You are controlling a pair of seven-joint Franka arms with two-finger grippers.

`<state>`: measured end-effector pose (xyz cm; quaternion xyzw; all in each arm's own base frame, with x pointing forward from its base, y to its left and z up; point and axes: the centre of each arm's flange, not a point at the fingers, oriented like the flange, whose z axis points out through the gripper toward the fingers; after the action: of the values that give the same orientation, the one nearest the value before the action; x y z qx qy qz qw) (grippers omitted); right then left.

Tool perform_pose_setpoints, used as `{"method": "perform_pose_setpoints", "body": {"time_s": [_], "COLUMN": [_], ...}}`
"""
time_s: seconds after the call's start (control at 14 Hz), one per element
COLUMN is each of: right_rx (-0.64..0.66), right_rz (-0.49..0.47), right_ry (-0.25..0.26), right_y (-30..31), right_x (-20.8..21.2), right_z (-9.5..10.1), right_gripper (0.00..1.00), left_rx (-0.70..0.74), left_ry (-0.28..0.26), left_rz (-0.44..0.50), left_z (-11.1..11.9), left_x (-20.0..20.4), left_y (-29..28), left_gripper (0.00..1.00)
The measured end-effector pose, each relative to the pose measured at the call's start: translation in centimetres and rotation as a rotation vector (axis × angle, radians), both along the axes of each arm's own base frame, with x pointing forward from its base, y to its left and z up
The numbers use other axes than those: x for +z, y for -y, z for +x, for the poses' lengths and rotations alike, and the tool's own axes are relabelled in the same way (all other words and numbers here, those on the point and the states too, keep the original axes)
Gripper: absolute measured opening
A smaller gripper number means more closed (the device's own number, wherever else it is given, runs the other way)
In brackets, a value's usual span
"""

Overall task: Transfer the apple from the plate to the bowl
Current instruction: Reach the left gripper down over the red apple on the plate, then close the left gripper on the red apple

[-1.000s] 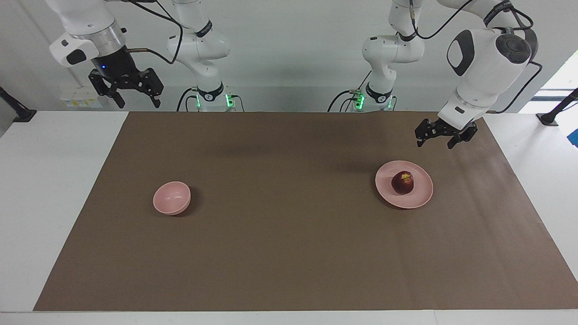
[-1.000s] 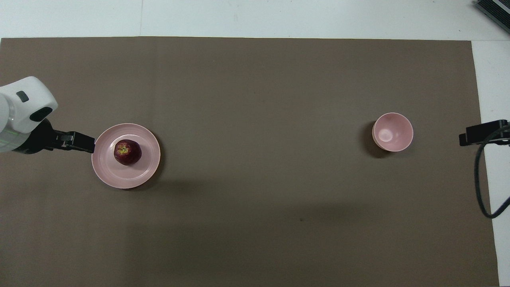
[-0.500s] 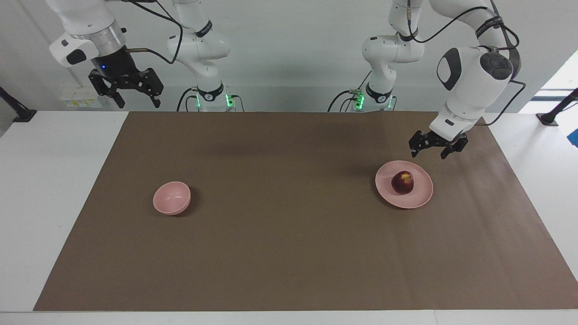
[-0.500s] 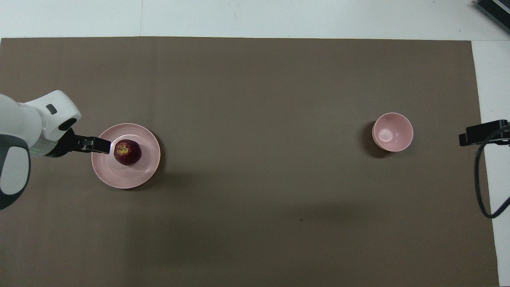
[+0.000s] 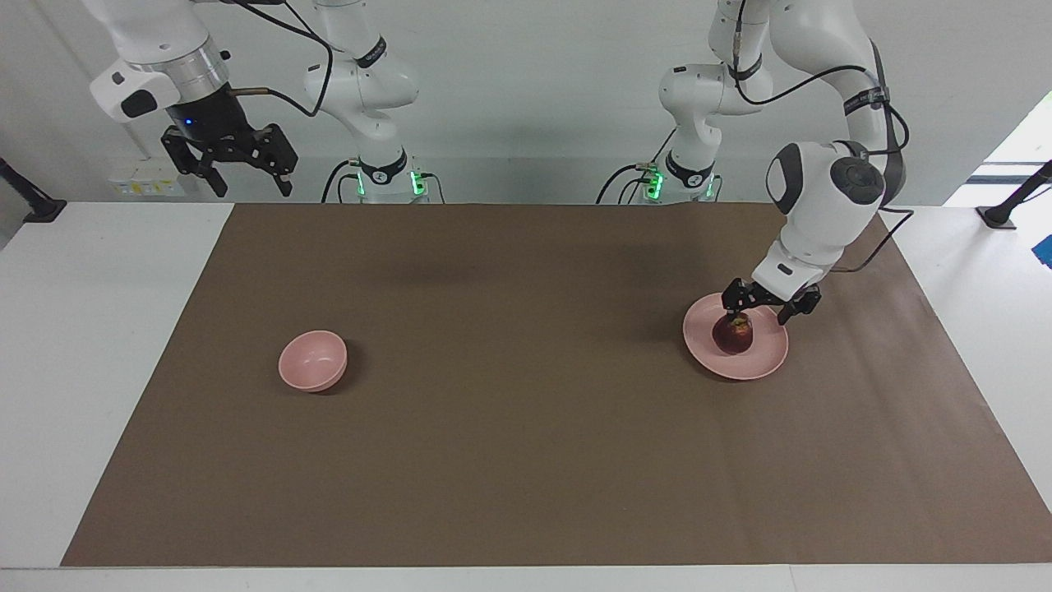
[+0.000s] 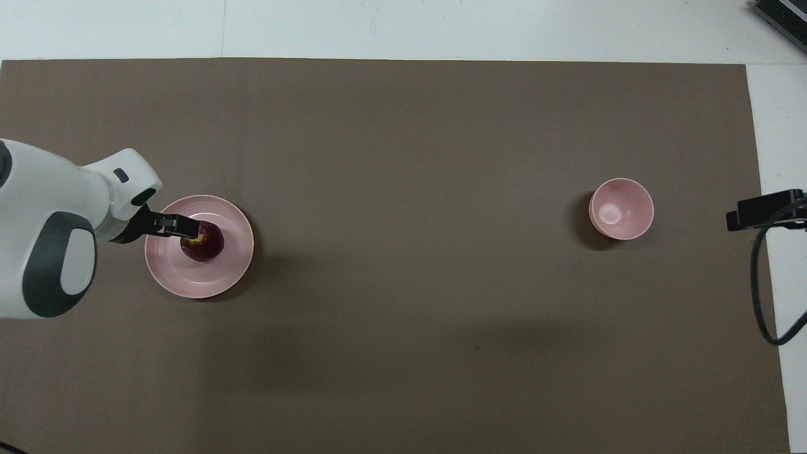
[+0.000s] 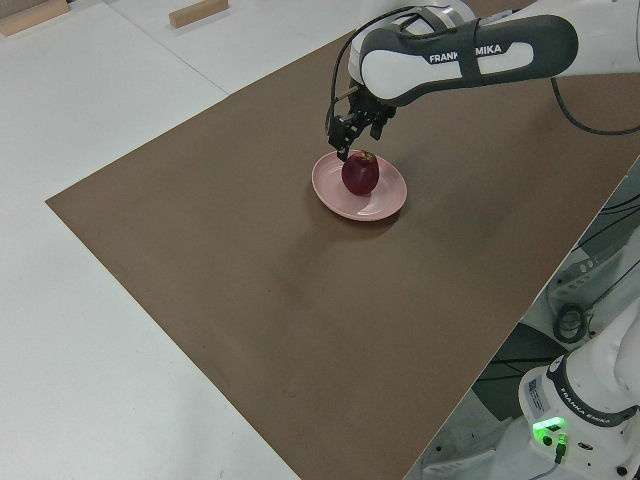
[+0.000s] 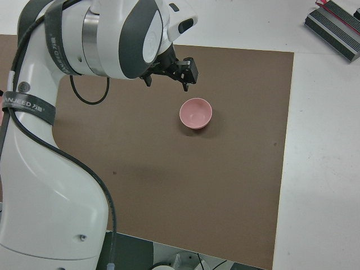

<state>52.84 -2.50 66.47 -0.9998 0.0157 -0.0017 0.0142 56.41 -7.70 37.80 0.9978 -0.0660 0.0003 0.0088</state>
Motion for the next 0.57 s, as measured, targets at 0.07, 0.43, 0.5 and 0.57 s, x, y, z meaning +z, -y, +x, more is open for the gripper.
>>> {"method": "perform_pose_setpoints", "body": {"time_s": [0.07,0.43,0.5,0.57], "right_rx": [0.0,0.0,0.0,0.0], "right_rz": [0.0,0.0,0.0,0.0], "right_ry": [0.0,0.0,0.0,0.0], "right_y": [0.0,0.0,0.0,0.0], "right_x": [0.0,0.0,0.0,0.0], "right_z": [0.0,0.0,0.0,0.0], "right_gripper": [1.0,1.0,1.0,1.0], "left_rx": [-0.001,0.002,0.004,0.006], "left_ry": [-0.008,-0.02,-0.017,-0.018], "left_rz": [0.001,0.003,0.003,0.004], "left_z": [0.1,-0.5,-0.7,-0.9], "left_x": [-1.0,-3.5,-3.9,-4.3], "left_y": [0.5,0.4,0.3,0.1], "left_gripper": [1.0,1.0,1.0,1.0]}}
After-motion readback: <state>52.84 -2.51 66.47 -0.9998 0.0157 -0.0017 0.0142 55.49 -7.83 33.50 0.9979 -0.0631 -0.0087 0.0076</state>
